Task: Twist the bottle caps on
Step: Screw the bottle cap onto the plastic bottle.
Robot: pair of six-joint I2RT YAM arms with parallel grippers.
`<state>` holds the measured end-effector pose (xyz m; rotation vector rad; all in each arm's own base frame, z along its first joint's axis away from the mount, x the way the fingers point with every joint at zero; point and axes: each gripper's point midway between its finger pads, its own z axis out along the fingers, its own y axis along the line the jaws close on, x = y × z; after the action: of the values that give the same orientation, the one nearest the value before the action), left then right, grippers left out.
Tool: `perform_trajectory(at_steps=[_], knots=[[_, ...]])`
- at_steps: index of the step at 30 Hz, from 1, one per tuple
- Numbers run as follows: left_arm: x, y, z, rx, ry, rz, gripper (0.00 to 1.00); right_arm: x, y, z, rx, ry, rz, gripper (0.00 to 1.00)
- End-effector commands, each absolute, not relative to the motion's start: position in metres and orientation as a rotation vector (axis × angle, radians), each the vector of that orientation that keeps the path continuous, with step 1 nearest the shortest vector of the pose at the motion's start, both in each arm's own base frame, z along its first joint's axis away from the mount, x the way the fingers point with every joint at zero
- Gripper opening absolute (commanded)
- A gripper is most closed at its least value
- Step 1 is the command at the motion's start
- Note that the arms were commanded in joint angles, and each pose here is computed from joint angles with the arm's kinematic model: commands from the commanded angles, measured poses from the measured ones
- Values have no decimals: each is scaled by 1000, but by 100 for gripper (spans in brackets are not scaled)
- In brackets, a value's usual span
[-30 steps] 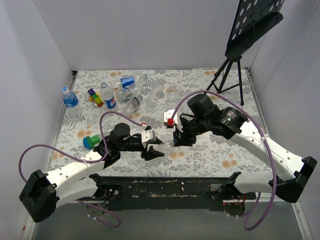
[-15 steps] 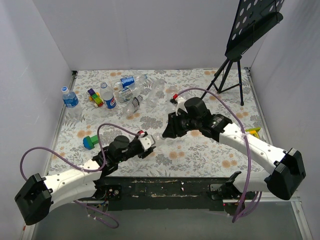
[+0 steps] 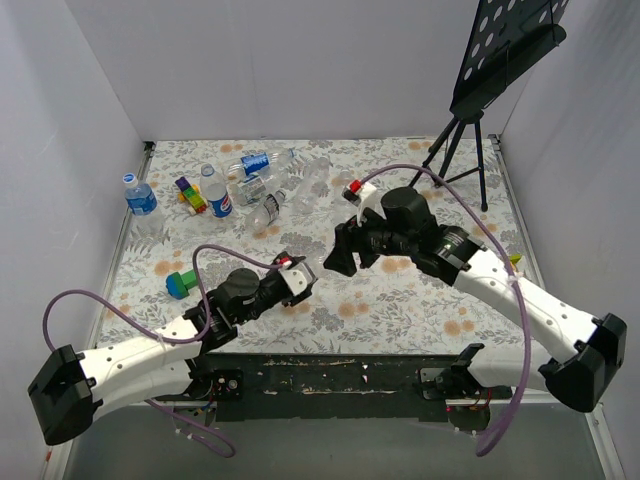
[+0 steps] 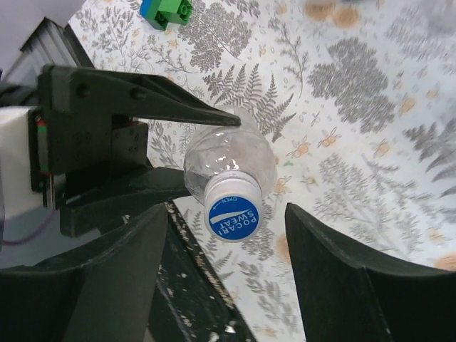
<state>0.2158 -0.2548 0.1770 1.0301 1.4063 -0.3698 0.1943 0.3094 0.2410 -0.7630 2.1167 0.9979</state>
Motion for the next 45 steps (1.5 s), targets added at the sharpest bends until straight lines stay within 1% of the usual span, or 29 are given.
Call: perform_trajectory(at_steps=[1,5,8,11,15,22,26,30,32,33,37,38,40,43,45], knots=[[199,-279,205,1042,1354,-591,44,185,290,294,-1109,1778,844,76],[180,-289,209,1101,1325,-791,45,159,279,304,-1376,1567,827,77],[164,-295,212,1155,1301,-947,45,133,273,305,-1552,1447,876,77],[156,-296,213,1188,1294,-1038,45,118,269,300,-1669,1392,912,76],[148,-299,212,1234,1281,-1094,45,116,269,291,-1745,1360,904,75],[145,-299,209,1258,1274,-1102,46,127,273,286,-1756,1375,869,75],[146,-299,210,1259,1272,-1099,46,127,276,286,-1754,1379,882,70],[147,-299,208,1261,1280,-1098,46,127,278,285,-1758,1386,902,59],[147,-299,208,1259,1279,-1096,46,126,279,285,-1757,1389,911,51],[147,-299,209,1259,1277,-1096,46,127,280,285,-1753,1396,915,46],[152,-298,209,1248,1273,-1061,46,127,284,281,-1717,1459,952,21],[156,-298,210,1237,1273,-1037,46,130,285,279,-1693,1492,956,17],[169,-294,209,1196,1287,-951,46,139,289,273,-1598,1613,953,11],[199,-281,206,1115,1322,-747,45,158,300,256,-1375,1849,966,1],[214,-270,209,1055,1319,-609,45,175,304,236,-1182,2023,938,1]])
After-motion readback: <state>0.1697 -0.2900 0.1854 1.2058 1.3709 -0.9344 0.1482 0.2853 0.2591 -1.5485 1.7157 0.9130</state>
